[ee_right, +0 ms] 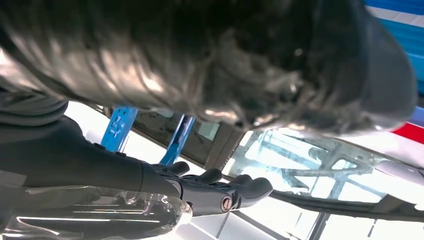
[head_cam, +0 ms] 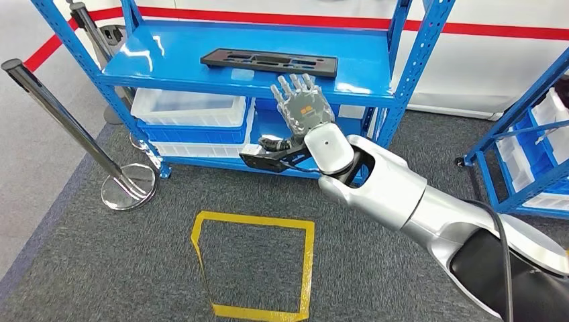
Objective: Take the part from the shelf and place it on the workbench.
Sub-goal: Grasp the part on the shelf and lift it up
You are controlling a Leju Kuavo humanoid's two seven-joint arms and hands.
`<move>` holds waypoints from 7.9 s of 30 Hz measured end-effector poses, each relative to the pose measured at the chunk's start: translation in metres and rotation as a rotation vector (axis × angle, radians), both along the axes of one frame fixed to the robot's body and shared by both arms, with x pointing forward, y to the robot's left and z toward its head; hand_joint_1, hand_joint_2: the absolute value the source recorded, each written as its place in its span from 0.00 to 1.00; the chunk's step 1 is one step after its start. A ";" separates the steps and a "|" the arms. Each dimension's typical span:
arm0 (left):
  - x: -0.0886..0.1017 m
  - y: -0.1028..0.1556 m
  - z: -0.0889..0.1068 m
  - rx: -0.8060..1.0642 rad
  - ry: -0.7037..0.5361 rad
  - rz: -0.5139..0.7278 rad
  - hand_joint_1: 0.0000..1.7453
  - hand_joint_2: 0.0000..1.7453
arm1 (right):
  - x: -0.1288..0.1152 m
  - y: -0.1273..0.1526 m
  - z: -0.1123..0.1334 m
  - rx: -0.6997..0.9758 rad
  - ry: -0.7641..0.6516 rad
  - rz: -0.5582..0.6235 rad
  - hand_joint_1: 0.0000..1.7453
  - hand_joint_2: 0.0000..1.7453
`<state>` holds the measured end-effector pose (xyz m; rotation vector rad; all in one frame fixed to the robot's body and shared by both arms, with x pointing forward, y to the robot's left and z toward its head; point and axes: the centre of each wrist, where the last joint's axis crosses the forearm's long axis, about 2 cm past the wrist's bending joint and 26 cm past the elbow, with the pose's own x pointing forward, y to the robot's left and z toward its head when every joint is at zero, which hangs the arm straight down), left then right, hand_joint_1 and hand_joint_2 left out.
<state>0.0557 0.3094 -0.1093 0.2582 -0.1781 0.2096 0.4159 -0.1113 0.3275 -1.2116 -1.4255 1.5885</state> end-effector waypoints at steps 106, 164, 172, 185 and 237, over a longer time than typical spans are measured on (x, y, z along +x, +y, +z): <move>-0.001 0.011 0.000 -0.012 0.008 -0.036 0.00 0.00 | -0.001 -0.021 0.002 0.135 0.270 0.058 0.00 0.00; 0.000 0.013 0.000 -0.021 0.012 -0.037 0.00 0.00 | -0.003 -0.017 -0.011 0.073 0.262 0.095 0.00 0.00; 0.000 0.013 0.000 -0.022 0.012 -0.035 0.00 0.00 | -0.002 -0.019 -0.012 0.079 0.275 0.091 0.00 0.00; 0.000 0.012 0.000 -0.022 0.006 -0.036 0.00 0.00 | 0.001 -0.023 -0.011 0.194 0.295 0.089 0.00 0.00; 0.000 0.012 0.000 -0.027 0.013 -0.028 0.00 0.00 | 0.005 -0.027 -0.024 0.209 0.336 0.082 0.00 0.00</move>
